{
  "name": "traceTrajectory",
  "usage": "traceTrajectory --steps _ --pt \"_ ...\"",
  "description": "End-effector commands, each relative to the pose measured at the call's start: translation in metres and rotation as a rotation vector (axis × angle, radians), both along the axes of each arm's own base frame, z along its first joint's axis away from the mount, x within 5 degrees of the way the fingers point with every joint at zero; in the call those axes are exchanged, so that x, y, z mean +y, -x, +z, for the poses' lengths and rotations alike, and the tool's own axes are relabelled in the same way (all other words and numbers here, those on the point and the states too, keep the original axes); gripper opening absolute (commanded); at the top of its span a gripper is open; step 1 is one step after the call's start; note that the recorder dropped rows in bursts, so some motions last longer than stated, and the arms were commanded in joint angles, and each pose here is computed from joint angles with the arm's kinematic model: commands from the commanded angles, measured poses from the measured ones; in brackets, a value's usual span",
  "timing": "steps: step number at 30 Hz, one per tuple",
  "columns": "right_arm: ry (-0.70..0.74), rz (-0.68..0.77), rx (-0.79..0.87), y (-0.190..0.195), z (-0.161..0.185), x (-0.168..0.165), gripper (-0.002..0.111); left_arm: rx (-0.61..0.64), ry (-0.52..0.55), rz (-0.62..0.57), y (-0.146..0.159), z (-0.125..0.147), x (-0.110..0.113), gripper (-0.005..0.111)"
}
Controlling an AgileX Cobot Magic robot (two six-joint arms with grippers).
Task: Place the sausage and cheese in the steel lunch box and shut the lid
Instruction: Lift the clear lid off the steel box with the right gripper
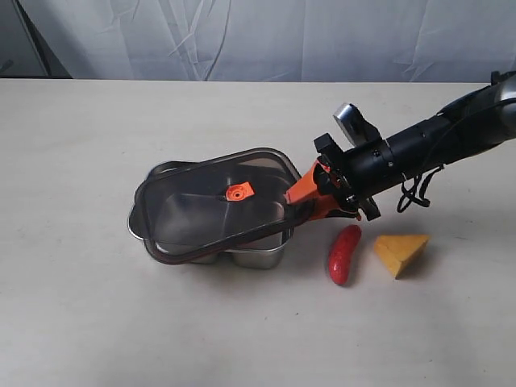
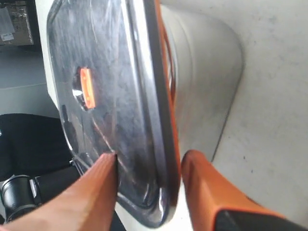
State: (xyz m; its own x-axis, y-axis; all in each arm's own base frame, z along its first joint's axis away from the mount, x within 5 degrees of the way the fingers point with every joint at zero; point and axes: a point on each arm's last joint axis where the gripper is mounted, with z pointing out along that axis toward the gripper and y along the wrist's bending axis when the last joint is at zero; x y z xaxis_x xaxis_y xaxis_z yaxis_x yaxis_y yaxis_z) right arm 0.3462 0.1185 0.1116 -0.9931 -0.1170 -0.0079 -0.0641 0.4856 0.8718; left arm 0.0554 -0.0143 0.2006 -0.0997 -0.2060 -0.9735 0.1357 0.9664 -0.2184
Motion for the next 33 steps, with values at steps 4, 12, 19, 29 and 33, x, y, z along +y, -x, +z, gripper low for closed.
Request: traceTrajectory --steps 4,12,19,29,33 --pt "-0.033 -0.024 -0.005 -0.004 0.008 -0.017 0.034 -0.005 -0.001 -0.005 0.000 -0.001 0.000 0.000" --pt "-0.064 -0.053 -0.013 -0.007 0.011 -0.015 -0.001 -0.005 -0.001 -0.005 0.000 -0.001 0.000 0.000" --pt "-0.083 -0.063 -0.054 -0.008 0.019 -0.015 -0.001 -0.005 -0.001 -0.005 0.000 -0.001 0.000 0.000" --pt "-0.135 -0.090 -0.251 -0.002 0.093 -0.014 -0.001 -0.005 -0.001 -0.005 0.000 -0.001 0.000 0.000" --pt "-0.153 -0.100 -0.294 0.001 0.110 -0.014 -0.001 -0.005 -0.001 -0.005 0.000 -0.001 0.000 0.000"
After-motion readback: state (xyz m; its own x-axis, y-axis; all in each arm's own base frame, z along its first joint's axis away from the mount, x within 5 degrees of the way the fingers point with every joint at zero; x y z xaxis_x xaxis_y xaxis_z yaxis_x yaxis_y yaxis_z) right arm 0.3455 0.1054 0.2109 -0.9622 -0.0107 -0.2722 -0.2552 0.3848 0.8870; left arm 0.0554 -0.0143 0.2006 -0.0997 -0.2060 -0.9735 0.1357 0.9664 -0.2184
